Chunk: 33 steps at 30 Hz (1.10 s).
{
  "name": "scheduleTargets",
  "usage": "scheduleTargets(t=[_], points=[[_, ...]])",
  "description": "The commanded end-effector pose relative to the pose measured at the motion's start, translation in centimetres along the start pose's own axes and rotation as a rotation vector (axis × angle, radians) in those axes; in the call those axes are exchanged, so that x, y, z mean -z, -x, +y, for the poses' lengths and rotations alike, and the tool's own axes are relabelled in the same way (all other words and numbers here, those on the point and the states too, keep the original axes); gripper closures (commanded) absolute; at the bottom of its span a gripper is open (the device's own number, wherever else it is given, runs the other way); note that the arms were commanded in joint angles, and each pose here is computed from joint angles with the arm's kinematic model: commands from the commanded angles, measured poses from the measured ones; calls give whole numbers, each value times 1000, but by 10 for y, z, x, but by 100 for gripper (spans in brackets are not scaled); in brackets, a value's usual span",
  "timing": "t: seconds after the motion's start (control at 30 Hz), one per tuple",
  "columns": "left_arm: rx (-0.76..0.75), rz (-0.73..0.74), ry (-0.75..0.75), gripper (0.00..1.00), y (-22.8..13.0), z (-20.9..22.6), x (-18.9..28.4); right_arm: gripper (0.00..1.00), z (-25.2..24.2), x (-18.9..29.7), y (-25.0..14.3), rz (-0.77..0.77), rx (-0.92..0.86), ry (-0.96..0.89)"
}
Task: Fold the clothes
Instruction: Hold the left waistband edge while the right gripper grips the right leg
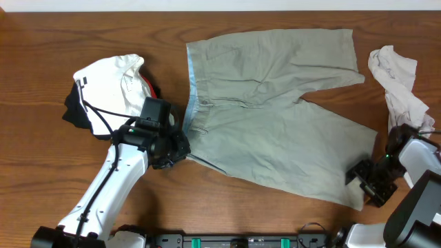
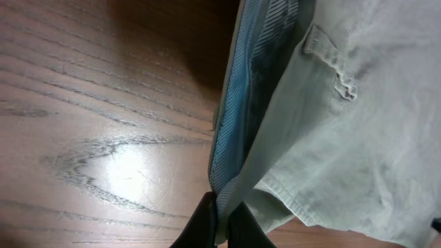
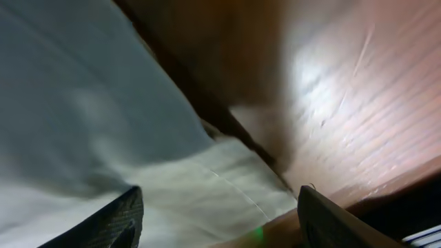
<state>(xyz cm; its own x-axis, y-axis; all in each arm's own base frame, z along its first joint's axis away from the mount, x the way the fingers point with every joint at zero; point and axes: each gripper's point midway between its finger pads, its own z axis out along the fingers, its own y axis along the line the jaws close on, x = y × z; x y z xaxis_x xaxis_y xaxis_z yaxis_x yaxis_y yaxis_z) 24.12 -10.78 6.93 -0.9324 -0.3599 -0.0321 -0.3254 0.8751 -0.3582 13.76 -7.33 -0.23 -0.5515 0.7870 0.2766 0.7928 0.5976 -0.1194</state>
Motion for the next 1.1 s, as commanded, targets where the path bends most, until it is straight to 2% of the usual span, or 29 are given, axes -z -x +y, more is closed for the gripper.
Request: scheduleTargets(t=[0.0,0.1,0.23,0.4,0.5,0.6,0.7,0.8,0.9,1.07], points=[[-11,-11,33,94,1,8,-1,31,-1,-8,-12,30,5,15],[-11,-13,35,94,1,8,-1,32,-2,-12,-12,26,4,16],[-10,-13,35,94,1,8,-1,39,-2,-14,-13,28,-5,17],[-12,-16,33,94,2,8,-1,33,11,-11,-15,41,39,92],[-19,-29,23,94,5,6,-1,34,17,-10,-3,-10,44,113],[-20,-32,22,94,6,5,-1,42,21,-8,20,-103,-3,124],[-20,-31,22,94,6,5,-1,43,28,-5,37,-174,-5,151],[-20,-31,22,94,6,5,-1,41,37,2,57,-259,-1,191],[-21,-31,21,94,6,5,-1,33,48,8,70,-311,8,243],[-20,-30,22,94,6,5,-1,33,65,19,47,-194,80,342]])
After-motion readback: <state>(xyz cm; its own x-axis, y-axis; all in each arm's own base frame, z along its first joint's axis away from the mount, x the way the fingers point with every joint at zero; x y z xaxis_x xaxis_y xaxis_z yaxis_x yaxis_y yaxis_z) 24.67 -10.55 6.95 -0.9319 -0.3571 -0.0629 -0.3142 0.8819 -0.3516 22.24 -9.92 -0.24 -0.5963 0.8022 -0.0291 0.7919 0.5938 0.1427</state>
